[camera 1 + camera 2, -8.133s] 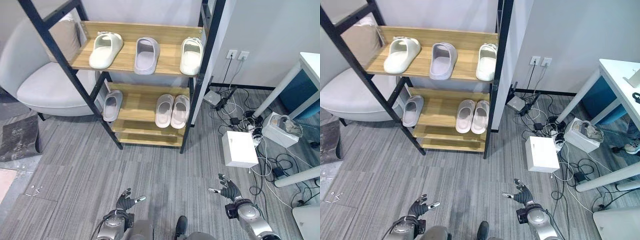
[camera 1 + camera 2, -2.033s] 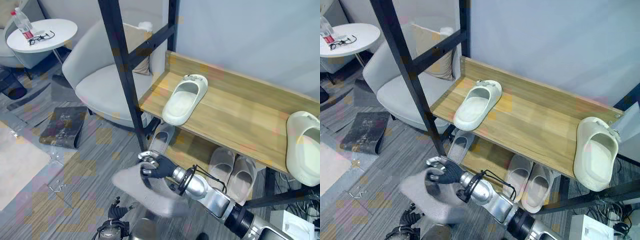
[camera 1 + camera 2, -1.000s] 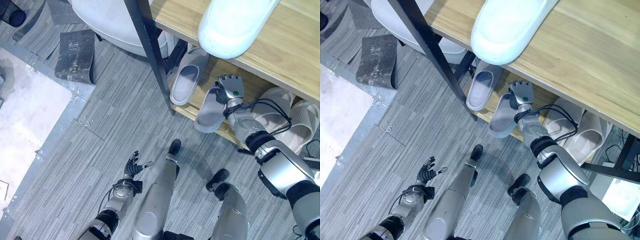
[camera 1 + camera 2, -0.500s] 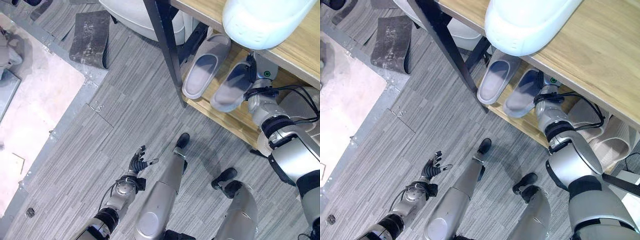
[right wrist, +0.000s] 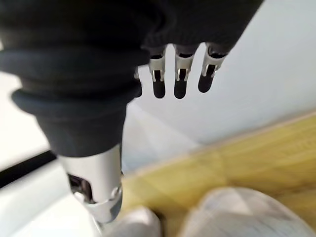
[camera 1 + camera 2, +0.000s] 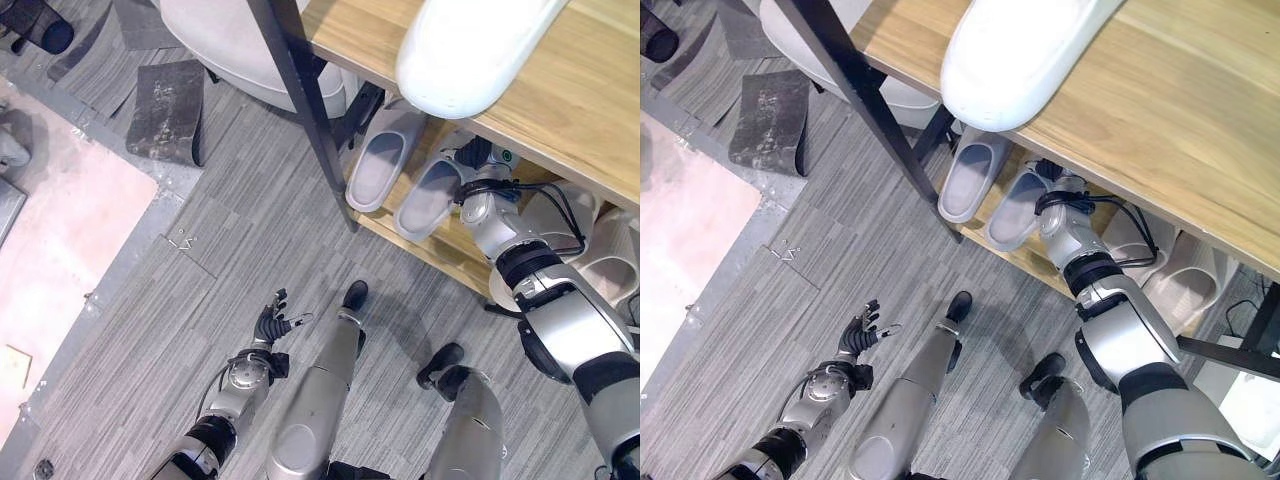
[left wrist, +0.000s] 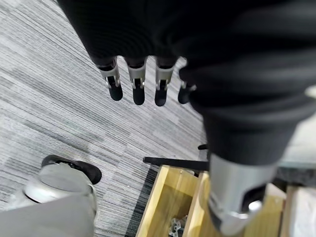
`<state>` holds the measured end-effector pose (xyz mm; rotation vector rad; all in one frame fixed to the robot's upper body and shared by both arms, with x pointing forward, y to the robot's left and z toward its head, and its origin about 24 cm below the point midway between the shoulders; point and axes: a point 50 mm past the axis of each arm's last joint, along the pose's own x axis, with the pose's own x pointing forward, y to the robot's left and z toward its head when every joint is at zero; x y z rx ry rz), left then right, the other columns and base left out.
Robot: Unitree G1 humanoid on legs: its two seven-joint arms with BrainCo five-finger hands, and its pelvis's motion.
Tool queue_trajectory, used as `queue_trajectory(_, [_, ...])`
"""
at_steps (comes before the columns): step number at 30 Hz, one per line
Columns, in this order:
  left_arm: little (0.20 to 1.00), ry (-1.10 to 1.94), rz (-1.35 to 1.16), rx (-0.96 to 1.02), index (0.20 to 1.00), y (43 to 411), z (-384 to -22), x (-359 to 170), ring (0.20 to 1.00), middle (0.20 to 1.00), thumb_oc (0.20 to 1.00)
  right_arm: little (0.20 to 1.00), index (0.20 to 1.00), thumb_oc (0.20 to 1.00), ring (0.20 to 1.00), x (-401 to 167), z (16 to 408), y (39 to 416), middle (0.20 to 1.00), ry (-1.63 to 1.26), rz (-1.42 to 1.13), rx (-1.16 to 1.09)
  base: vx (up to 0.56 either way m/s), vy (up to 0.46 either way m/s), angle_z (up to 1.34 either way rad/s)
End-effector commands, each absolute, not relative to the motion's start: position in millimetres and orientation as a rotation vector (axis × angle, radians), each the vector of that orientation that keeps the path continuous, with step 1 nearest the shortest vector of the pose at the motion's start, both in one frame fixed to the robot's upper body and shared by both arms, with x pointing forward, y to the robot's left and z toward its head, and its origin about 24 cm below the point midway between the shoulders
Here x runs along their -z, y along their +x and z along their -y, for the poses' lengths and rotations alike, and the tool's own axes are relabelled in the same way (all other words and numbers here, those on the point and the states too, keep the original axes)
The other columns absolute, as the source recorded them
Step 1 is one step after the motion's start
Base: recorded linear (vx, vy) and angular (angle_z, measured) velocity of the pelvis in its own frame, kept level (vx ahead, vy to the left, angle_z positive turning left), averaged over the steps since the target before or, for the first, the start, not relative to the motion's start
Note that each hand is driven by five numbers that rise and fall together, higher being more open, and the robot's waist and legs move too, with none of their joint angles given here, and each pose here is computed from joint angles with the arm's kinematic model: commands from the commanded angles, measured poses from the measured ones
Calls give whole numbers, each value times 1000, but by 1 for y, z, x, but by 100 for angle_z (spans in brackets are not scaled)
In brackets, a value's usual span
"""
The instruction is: Arrange the slippers neatly on the shoe rack.
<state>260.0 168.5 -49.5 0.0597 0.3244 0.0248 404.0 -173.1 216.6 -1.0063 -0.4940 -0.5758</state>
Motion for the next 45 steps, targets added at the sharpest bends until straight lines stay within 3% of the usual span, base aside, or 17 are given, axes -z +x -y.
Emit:
queue_trajectory(1, [1000, 39, -316, -86, 1000, 256, -179, 50, 1000, 1000, 1000, 1000, 1000, 1000, 1000, -217, 174, 390, 1000, -800, 573, 624, 8, -10, -12])
queue_trajectory(5, [1000, 26, -321, -96, 1000, 255, -179, 50, 1000, 1000, 1000, 1000, 1000, 1000, 1000, -190, 168, 381, 1000, -613, 516, 592, -1, -3, -10])
queue_trajectory(6, [1000, 17, -332, -101, 1000, 254, -179, 52, 1000, 1000, 1000, 1000, 1000, 1000, 1000, -163, 161, 374, 1000, -325, 419, 561, -8, 18, -5])
queue_trajectory(8, [1000, 17, -343, -104, 1000, 253, -180, 53, 1000, 1000, 1000, 1000, 1000, 1000, 1000, -150, 159, 373, 1000, -204, 358, 548, 0, 0, 0])
queue_trajectory(10, [1000, 20, -368, -117, 1000, 253, -184, 56, 1000, 1000, 1000, 1000, 1000, 1000, 1000, -117, 154, 373, 1000, 129, 183, 533, -13, 19, -7])
queue_trajectory(14, [1000, 21, -368, -127, 1000, 263, -184, 53, 1000, 1000, 1000, 1000, 1000, 1000, 1000, -101, 151, 382, 1000, 296, 49, 501, -4, 3, -1])
queue_trajectory(24, [1000, 42, -341, -118, 1000, 280, -184, 44, 1000, 1000, 1000, 1000, 1000, 1000, 1000, -126, 141, 404, 1000, 359, 18, 387, 6, -7, 1])
queue_trajectory(37, [1000, 65, -382, -80, 1000, 262, -187, 57, 1000, 1000, 1000, 1000, 1000, 1000, 1000, -153, 128, 409, 1000, 239, 122, 274, 11, 1, 2])
queue_trajectory(45, [1000, 74, -421, -126, 1000, 255, -194, 65, 1000, 1000, 1000, 1000, 1000, 1000, 1000, -133, 144, 398, 1000, -298, 156, 301, 4, 0, -7])
